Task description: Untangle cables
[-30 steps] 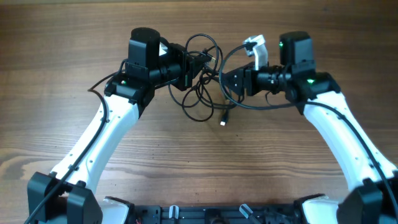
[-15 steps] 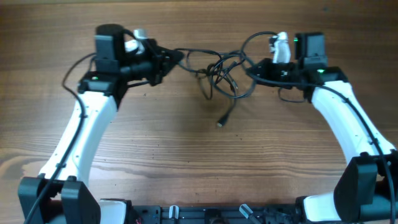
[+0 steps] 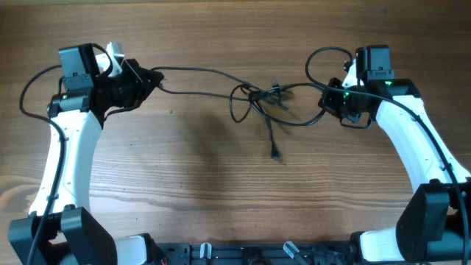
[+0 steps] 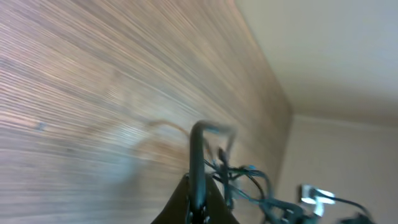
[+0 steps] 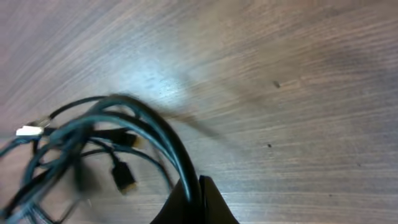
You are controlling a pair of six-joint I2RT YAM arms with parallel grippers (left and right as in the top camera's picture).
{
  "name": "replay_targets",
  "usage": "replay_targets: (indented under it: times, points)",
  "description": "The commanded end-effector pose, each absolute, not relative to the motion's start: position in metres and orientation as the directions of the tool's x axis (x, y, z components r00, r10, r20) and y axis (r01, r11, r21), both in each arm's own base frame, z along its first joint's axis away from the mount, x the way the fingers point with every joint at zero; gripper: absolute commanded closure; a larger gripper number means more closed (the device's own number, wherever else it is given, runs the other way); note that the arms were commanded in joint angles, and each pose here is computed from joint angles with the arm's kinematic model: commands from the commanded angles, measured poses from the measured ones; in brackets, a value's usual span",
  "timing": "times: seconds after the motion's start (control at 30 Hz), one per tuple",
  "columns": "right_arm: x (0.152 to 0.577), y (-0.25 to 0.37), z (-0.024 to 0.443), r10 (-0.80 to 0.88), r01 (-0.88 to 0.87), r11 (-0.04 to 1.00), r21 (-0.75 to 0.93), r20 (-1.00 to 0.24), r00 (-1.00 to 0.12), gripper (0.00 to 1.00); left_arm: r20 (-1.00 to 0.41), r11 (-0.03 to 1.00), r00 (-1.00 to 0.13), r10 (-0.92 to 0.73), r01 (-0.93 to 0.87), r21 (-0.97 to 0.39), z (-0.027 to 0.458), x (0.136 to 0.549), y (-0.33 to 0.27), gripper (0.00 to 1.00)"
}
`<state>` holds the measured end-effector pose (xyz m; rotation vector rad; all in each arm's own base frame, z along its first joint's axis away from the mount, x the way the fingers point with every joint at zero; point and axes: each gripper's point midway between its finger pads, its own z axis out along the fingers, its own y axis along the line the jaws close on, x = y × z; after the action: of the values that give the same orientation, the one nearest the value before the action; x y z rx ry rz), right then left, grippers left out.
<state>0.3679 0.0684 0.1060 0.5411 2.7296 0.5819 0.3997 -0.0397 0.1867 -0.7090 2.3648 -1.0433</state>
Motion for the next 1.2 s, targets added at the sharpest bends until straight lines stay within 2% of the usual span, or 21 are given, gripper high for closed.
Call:
replay_targets:
  times: [0.0, 0.17, 0.37, 0.4, 0.47, 0.5, 0.53, 0.57, 0.67, 0.83, 0.9, 0.97, 1.07, 1.17]
  points:
    - [0.374, 0.093, 0.118, 0.359, 0.197, 0.812, 0.549, -0.205, -0.910, 0.96, -0.336, 0.691, -0.753, -0.566, -0.211, -0.691, 0.188, 0.406, -0.027, 0.96]
    - [0.369, 0.132, 0.121, 0.251, 0.078, 0.829, 0.553, -0.243, -0.937, 0.96, -0.344, 0.739, -0.824, -0.450, -0.127, -0.662, 0.180, 0.396, -0.063, 0.96]
    - [0.362, 0.156, 0.123, 0.187, 0.015, 0.829, 0.558, -0.252, -0.949, 0.93, -0.334, 0.754, -0.884, -0.328, -0.032, -0.656, 0.176, 0.381, -0.114, 0.96]
    - [0.361, 0.161, 0.125, 0.171, -0.004, 0.823, 0.567, -0.256, -0.951, 0.91, -0.336, 0.755, -0.890, -0.309, -0.014, -0.656, 0.177, 0.379, -0.123, 0.88]
    - [0.359, 0.170, 0.134, 0.127, -0.064, 0.805, 0.590, -0.276, -0.953, 0.87, -0.345, 0.769, -0.896, -0.281, 0.005, -0.640, 0.175, 0.376, -0.134, 0.61]
    - [0.359, 0.174, 0.141, 0.117, -0.084, 0.796, 0.599, -0.289, -0.950, 0.86, -0.352, 0.779, -0.896, -0.270, 0.011, -0.627, 0.173, 0.375, -0.137, 0.41]
    - [0.359, 0.179, 0.150, 0.110, -0.106, 0.784, 0.612, -0.305, -0.946, 0.86, -0.361, 0.789, -0.894, -0.264, 0.015, -0.614, 0.172, 0.376, -0.140, 0.29]
    - [0.361, 0.181, 0.162, 0.110, -0.128, 0.775, 0.618, -0.332, -0.937, 0.86, -0.379, 0.800, -0.890, -0.254, 0.027, -0.600, 0.172, 0.377, -0.143, 0.23]
    - [0.365, 0.182, 0.194, 0.117, -0.180, 0.763, 0.621, -0.406, -0.906, 0.85, -0.412, 0.793, -0.881, -0.234, 0.072, -0.604, 0.178, 0.380, -0.156, 0.18]
    - [0.361, 0.182, 0.228, 0.122, -0.236, 0.748, 0.620, -0.479, -0.869, 0.76, -0.488, 0.771, -0.853, -0.182, 0.185, -0.609, 0.193, 0.383, -0.187, 0.17]
    - [0.359, 0.182, 0.228, 0.091, -0.266, 0.753, 0.601, -0.496, -0.863, 0.63, -0.511, 0.760, -0.845, -0.160, 0.225, -0.610, 0.198, 0.382, -0.200, 0.15]
    - [0.358, 0.185, 0.227, 0.071, -0.286, 0.754, 0.592, -0.505, -0.860, 0.57, -0.518, 0.755, -0.842, -0.149, 0.242, -0.610, 0.199, 0.380, -0.206, 0.13]
    - [0.365, 0.175, 0.222, 0.099, -0.240, 0.798, 0.553, -0.513, -0.853, 0.52, -0.520, 0.748, -0.843, -0.135, 0.258, -0.612, 0.200, 0.377, -0.214, 0.13]
    - [0.378, 0.147, 0.214, 0.229, -0.074, 0.847, 0.526, -0.487, -0.843, 0.48, -0.514, 0.740, -0.851, -0.105, 0.278, -0.612, 0.199, 0.368, -0.226, 0.13]
